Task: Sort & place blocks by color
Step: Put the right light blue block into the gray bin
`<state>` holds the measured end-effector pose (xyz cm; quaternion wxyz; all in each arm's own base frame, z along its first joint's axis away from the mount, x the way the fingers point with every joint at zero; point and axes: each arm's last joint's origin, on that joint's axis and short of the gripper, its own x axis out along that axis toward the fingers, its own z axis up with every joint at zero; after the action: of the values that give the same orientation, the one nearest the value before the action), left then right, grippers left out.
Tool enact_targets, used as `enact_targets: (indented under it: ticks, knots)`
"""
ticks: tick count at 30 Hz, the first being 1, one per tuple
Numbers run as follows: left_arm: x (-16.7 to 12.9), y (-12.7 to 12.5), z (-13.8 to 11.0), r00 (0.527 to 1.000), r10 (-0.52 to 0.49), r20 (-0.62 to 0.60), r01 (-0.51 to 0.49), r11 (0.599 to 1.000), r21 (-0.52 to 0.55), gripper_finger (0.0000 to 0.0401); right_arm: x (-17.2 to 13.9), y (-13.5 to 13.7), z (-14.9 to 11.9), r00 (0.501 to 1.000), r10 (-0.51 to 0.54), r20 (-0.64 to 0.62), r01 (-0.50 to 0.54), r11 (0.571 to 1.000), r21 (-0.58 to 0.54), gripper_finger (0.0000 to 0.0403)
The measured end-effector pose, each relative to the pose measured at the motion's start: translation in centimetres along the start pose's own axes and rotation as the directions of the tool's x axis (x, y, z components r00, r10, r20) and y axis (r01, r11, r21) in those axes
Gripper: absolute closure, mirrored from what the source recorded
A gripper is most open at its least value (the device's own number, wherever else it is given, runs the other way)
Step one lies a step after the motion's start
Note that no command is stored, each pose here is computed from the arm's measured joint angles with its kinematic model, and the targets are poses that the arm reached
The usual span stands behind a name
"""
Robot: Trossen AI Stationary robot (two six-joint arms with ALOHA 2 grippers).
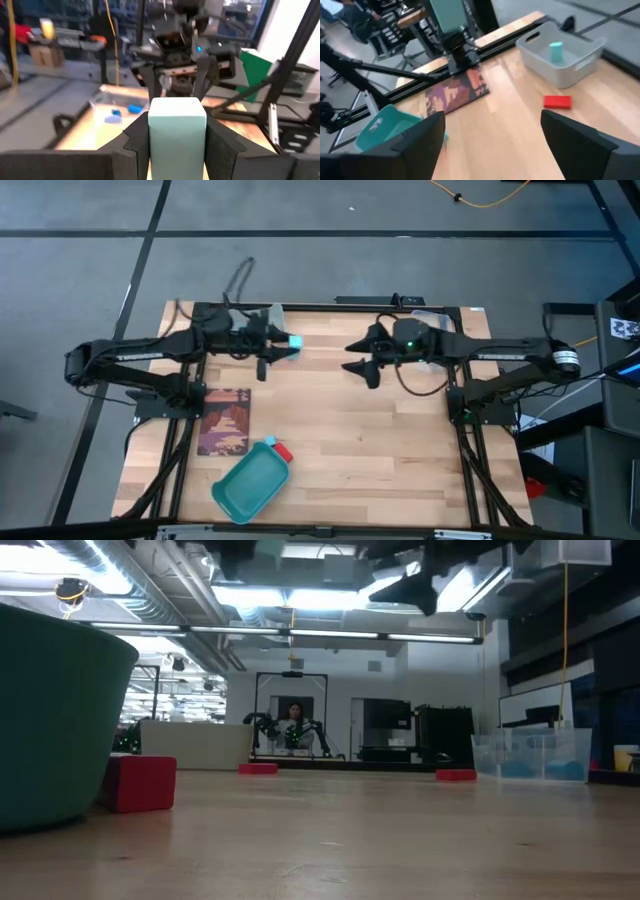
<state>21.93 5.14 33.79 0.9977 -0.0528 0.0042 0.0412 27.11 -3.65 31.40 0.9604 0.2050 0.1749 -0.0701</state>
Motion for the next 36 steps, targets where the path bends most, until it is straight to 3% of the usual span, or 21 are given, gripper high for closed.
enact_targets:
  ticks: [3, 7, 11, 18, 36]
  knots:
    - [-1.2, 0.0, 0.7, 0.999, 0.012, 0.045, -0.013, 1.0, 0.016, 0.0274, -1.5, -0.3, -0.1, 0.999, -0.034, 0.035, 0.034, 0.999, -0.001, 0.0073]
    - [-2.5, 0.0, -0.3, 0.998, 0.034, 0.047, -0.034, 0.999, -0.008, 0.0274, -3.4, -0.8, -1.3, 0.994, -0.074, 0.075, 0.073, 0.997, 0.02, 0.0072]
    - [-3.4, -0.4, -1.4, 0.993, 0.038, 0.108, -0.032, 0.998, -0.058, 0.0274, -5.6, -1.0, -2.4, 0.976, -0.038, 0.216, 0.024, 0.997, 0.071, 0.0071]
    - [-4.5, -0.3, -3.6, 0.969, 0.097, 0.225, -0.071, 0.99, -0.119, 0.0274, -7.6, -1.3, -3.5, 0.843, 0.09, 0.531, -0.153, 0.985, 0.076, 0.0071]
    - [-4.7, -0.3, -3.3, 0.96, 0.099, 0.261, -0.066, 0.989, -0.133, 0.0274, -7.6, -1.4, -3.8, 0.835, 0.096, 0.543, -0.168, 0.982, 0.085, 0.0071]
